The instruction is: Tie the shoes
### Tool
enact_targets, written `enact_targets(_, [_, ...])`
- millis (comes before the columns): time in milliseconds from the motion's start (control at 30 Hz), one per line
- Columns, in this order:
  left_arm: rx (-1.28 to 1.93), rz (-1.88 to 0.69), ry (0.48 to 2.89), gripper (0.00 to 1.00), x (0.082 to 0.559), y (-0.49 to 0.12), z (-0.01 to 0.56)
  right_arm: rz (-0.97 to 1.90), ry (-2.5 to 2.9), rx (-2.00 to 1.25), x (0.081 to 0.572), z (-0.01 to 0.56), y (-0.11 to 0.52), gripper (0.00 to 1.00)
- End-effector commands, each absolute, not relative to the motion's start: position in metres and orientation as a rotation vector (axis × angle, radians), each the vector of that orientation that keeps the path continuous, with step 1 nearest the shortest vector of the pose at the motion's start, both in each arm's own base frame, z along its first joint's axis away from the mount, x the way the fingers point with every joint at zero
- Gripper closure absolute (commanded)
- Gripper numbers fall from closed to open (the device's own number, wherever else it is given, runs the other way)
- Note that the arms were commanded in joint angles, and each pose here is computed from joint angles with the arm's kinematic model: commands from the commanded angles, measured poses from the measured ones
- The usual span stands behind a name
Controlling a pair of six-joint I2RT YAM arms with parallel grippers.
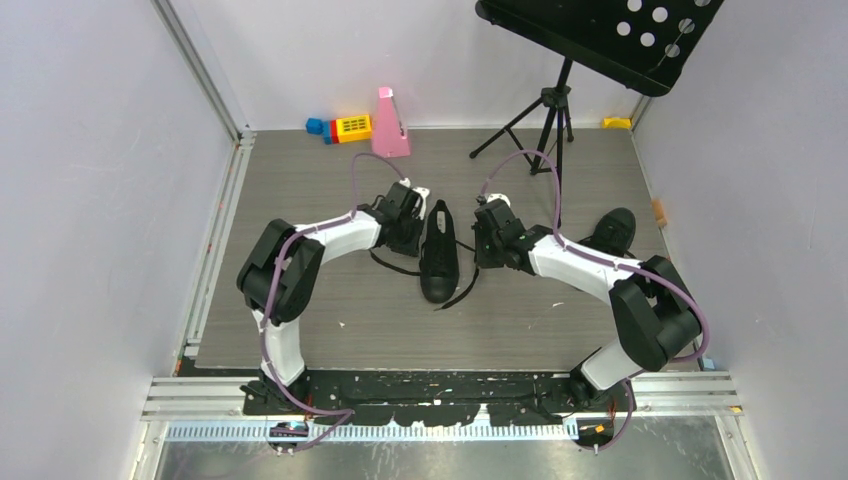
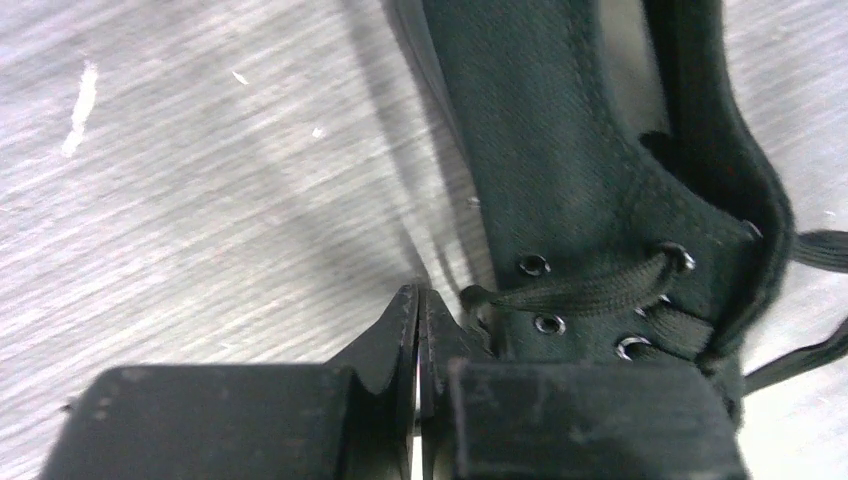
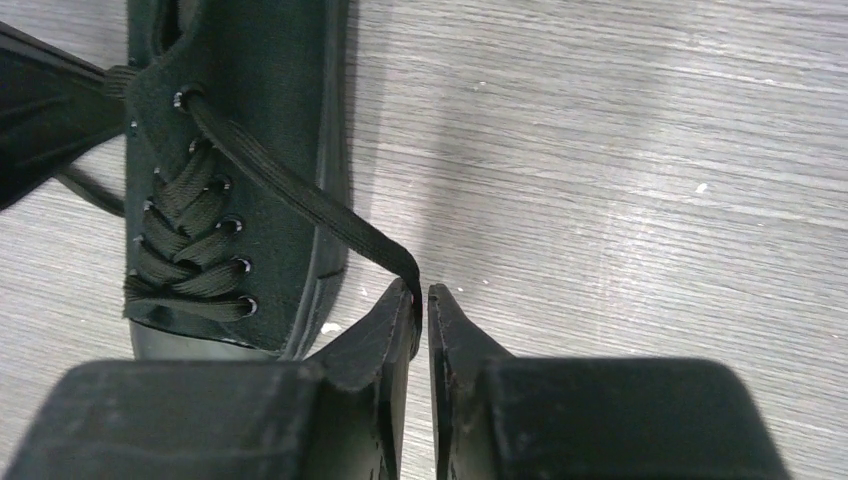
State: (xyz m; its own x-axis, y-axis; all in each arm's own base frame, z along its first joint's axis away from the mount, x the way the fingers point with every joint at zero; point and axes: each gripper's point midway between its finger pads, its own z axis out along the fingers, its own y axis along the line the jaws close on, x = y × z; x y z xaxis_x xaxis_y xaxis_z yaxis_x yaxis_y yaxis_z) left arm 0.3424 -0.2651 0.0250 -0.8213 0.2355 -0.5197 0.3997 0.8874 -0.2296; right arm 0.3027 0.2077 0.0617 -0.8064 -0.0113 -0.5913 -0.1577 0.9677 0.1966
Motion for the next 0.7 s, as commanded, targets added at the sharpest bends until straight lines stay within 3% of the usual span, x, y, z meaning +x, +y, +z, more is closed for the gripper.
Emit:
enact_targets(0, [0.425, -0.086, 2.649, 1.0, 0.347, -0.216, 0.013, 0.222, 2.469, -0.127, 0.316, 0.076, 0.2, 0.79])
enact_targets(133, [0.395, 0.065, 2.593, 1.0, 0.351, -0.19, 0.035, 0.185, 2.461, -0.138, 0.317, 0.081, 0.194, 0.7])
enact_targets(300, [0.376, -0.03, 2.554, 0.99, 0.347, -0.196, 0.056, 0.216, 2.443, -0.141, 0.319, 0.092, 0.199, 0.59])
enact_targets(567, [0.459, -0.195, 2.568, 0.6, 0.316, -0.203, 0.061, 0.286, 2.437, -0.159, 0.314, 0.1, 0.206, 0.55])
enact_targets(667, [0.547, -0.342, 2.543, 0.5, 0.307, -0.221, 0.066, 0.301, 2.438, -0.163, 0.313, 0.101, 0.208, 0.53])
